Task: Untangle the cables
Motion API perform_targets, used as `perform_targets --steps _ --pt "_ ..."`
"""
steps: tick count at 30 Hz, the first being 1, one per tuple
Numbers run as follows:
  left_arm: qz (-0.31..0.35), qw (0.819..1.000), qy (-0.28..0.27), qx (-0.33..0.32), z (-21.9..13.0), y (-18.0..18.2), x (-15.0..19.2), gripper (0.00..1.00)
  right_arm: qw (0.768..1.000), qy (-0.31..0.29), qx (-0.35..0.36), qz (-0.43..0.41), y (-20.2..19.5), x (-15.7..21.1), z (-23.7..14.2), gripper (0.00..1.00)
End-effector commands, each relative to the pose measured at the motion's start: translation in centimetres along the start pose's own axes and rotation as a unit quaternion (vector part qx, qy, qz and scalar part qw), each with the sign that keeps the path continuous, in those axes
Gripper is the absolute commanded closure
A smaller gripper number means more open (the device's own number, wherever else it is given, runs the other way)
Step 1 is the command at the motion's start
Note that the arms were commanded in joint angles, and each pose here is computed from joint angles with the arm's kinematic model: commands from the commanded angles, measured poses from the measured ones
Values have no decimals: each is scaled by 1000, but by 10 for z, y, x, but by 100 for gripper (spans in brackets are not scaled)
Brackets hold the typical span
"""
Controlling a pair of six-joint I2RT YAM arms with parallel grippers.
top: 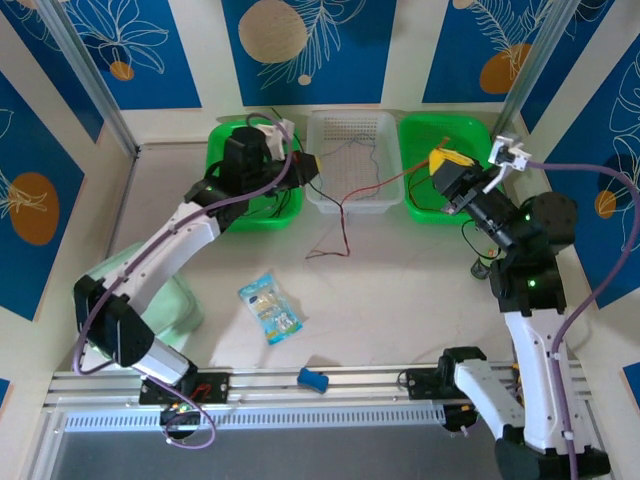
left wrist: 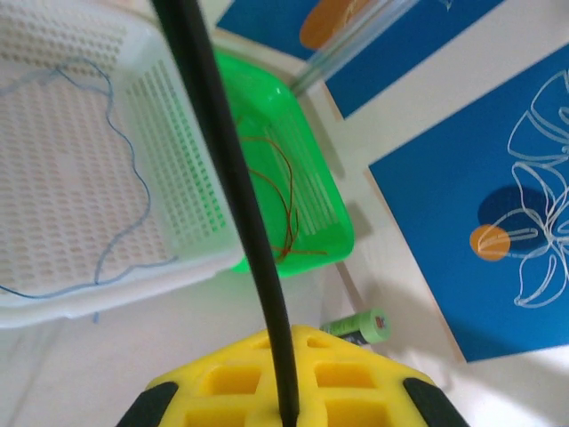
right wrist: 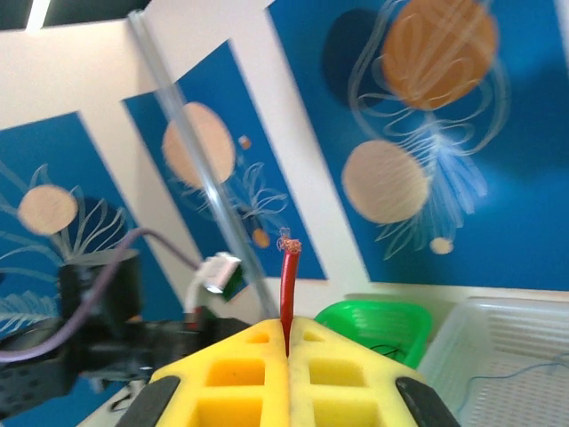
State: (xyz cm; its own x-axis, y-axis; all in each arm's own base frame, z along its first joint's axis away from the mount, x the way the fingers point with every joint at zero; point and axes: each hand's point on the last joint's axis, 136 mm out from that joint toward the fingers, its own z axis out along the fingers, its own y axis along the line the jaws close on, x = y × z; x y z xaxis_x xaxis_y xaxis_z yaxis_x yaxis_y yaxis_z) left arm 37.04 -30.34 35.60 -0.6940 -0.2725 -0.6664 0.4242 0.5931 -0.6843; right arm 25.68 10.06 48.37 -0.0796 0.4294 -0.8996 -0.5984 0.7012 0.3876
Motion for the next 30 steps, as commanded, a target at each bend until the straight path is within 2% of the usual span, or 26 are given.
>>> perform_targets --steps 1,8,13,22,27,30 --pt "10 1000 -10 -23 -20 11 -4 100 996 -57 61 7 -26 -15 -11 100" --pt "-7 997 -45 -63 -60 46 -27 100 982 -97 164 -5 -66 -30 -37 100" --pt "-20 992 -71 -100 -96 74 -45 100 957 -121 262 -5 -113 -26 -62 100" --pt "-45 977 -120 -171 -166 124 -75 100 927 -160 339 -27 -146 -49 -89 100" --pt "-54 968 -155 -189 -199 137 -94 100 922 -170 347 -33 -148 -60 -92 100" --pt "-59 956 -176 -228 -227 151 -105 100 920 -174 351 -34 -149 -64 -93 100"
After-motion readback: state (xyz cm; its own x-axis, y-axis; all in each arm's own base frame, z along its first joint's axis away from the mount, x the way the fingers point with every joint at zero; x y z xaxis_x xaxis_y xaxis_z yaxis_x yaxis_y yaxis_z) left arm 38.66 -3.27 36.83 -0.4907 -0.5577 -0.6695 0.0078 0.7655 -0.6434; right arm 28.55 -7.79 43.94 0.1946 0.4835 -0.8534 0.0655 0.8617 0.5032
